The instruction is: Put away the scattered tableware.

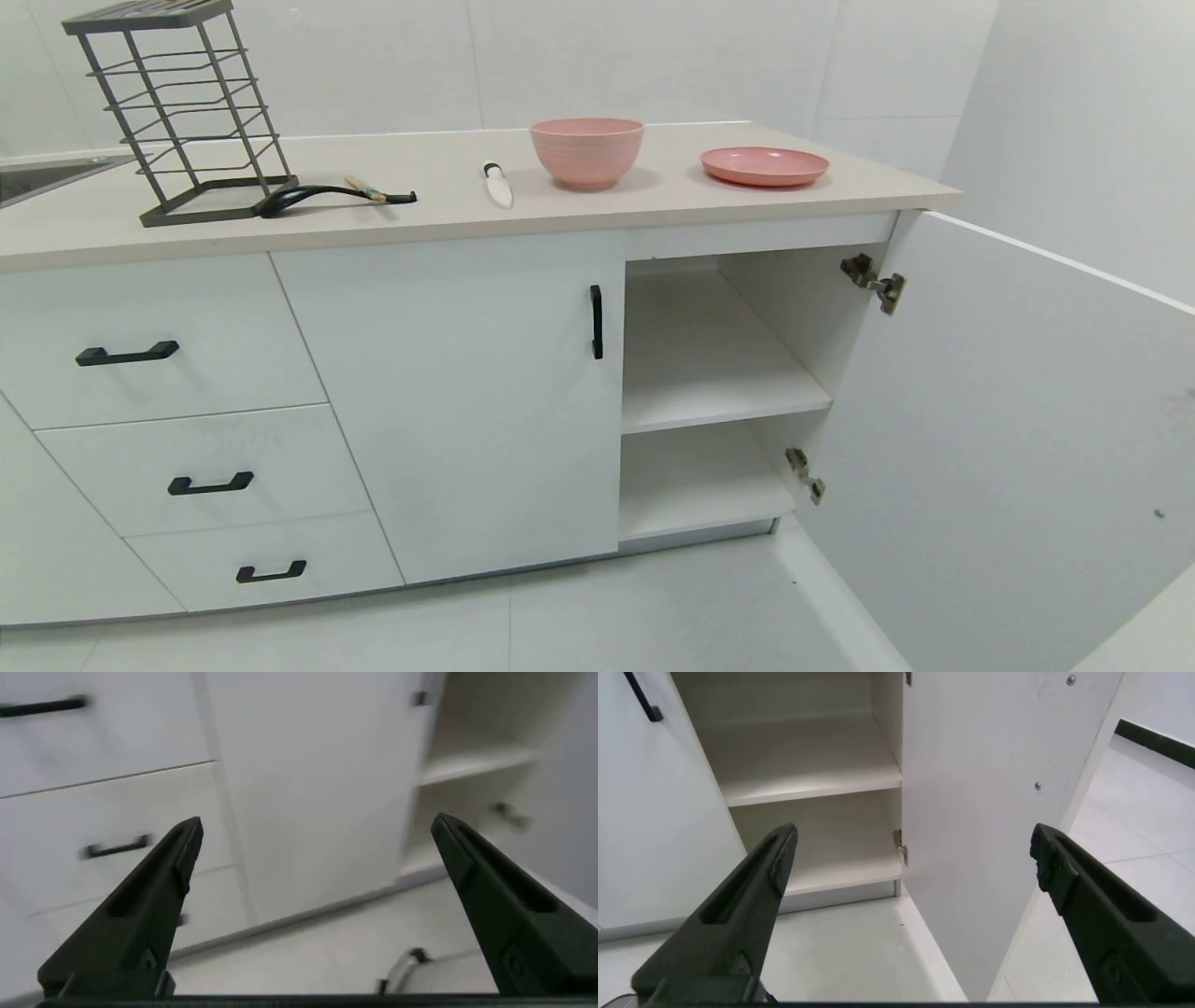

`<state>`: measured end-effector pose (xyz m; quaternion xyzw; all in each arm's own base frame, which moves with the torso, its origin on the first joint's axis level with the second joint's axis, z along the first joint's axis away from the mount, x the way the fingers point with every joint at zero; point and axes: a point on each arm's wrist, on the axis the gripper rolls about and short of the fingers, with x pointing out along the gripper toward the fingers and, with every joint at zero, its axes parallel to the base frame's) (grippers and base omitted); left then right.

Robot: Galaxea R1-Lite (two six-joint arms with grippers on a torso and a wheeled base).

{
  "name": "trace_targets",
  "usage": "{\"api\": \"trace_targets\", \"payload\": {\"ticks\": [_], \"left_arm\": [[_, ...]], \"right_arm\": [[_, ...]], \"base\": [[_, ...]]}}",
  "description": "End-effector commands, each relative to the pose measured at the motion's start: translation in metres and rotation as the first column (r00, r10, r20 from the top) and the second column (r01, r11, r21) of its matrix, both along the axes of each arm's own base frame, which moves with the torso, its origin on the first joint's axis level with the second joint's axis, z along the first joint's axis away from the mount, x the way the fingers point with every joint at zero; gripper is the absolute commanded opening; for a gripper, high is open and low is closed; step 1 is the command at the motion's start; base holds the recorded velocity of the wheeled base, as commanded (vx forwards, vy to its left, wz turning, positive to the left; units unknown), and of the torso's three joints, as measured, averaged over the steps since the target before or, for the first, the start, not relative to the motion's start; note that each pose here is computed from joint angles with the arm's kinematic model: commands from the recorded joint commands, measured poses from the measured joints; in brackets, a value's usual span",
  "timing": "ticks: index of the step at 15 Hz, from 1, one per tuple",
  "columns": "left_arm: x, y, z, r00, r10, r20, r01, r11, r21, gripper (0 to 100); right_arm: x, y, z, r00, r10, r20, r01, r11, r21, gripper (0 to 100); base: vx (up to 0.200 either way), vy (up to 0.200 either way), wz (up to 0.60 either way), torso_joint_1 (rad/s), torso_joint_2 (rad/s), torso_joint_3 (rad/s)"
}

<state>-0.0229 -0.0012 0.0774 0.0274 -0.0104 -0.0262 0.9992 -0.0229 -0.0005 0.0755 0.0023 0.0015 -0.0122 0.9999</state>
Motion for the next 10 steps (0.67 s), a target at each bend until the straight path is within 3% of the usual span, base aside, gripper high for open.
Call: {"api": "trace_targets", "payload": {"ticks": [1, 10], "left_arm": [[0.0001, 0.0009, -0.0021, 0.999, 0.044, -0.023, -0.045, 0.998, -0.043, 100], [0.0001, 0.0009, -0.0021, 0.999, 0.04, -0.023, -0.041, 0.998, -0.042, 100]], "right_arm": [[0.0, 0.0, -0.0001, 1.0, 0.0, 0.0, 0.0, 1.0, 0.0, 100], [0.0, 0.0007, -0.0002, 0.999, 0.034, -0.002, -0.034, 0.999, 0.0, 100]], "base": [[0.0, 0.0, 0.0, 0.0, 0.0, 0.0], [0.0, 0.0, 0.0, 0.0, 0.0, 0.0]]}}
